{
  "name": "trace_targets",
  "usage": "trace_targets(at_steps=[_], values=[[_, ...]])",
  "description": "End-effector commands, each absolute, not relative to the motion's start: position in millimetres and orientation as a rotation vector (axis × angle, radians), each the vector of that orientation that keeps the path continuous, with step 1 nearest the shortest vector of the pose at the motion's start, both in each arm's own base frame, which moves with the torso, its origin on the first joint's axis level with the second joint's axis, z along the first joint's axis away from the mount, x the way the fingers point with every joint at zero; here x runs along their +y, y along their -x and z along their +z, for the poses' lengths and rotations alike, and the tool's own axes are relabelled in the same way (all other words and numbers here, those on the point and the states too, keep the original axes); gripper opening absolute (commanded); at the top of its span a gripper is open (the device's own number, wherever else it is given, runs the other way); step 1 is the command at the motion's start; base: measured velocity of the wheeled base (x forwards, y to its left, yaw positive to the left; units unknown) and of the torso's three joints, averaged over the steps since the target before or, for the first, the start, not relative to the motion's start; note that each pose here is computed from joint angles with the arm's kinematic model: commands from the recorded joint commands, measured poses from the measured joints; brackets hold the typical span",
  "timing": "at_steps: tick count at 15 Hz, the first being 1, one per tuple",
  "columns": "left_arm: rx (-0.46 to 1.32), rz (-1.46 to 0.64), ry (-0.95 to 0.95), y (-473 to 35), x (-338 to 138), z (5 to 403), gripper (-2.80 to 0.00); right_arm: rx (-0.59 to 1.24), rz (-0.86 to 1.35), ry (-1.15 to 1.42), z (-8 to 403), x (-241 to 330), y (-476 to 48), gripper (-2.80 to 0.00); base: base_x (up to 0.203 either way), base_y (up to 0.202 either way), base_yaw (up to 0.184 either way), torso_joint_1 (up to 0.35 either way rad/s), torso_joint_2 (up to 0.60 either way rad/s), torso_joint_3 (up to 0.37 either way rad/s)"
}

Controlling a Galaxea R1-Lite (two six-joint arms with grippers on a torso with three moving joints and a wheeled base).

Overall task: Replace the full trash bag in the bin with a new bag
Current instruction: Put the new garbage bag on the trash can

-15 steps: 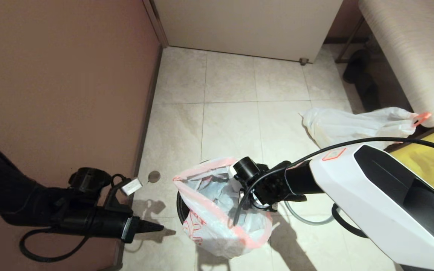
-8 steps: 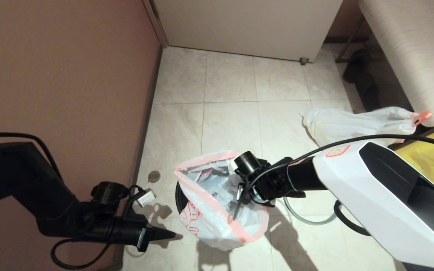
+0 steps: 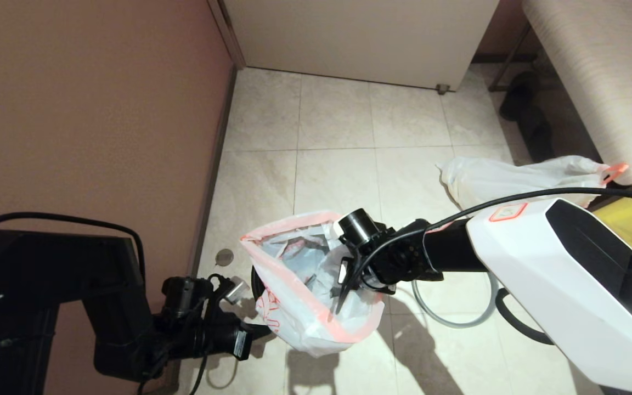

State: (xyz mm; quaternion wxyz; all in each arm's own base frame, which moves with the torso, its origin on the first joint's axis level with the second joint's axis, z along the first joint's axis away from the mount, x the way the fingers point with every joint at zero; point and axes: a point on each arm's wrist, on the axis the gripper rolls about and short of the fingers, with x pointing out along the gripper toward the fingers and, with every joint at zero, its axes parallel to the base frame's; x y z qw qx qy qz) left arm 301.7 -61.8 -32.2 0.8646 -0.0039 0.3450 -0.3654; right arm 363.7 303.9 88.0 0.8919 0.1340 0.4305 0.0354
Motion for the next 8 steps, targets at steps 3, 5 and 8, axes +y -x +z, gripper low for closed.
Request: trace_targets(at_steps=[3, 5, 8], values=[[0.655, -0.754, 0.005, -304.9, -72.3, -42.7, -2.8, 0.89, 0.092, -0.293, 96.0, 306.6, -360.0, -2.8, 0.0, 0.0, 0.0, 0.0, 0.0, 0.0], [0.57, -0.75, 0.063, -302.4, -77.9, -35.0, -2.8, 0.899, 0.096, -0.289, 92.1, 307.5, -360.8, -2.8, 0.0, 0.0, 0.0, 0.0, 0.0, 0.0], [0.502, -0.836, 0.136, -289.9, -74.5, -24.9, -2.8, 0.905, 0.096, -0.287, 85.4, 309.1, -364.1, -2.8, 0.0, 0.0, 0.0, 0.0, 0.0, 0.0]])
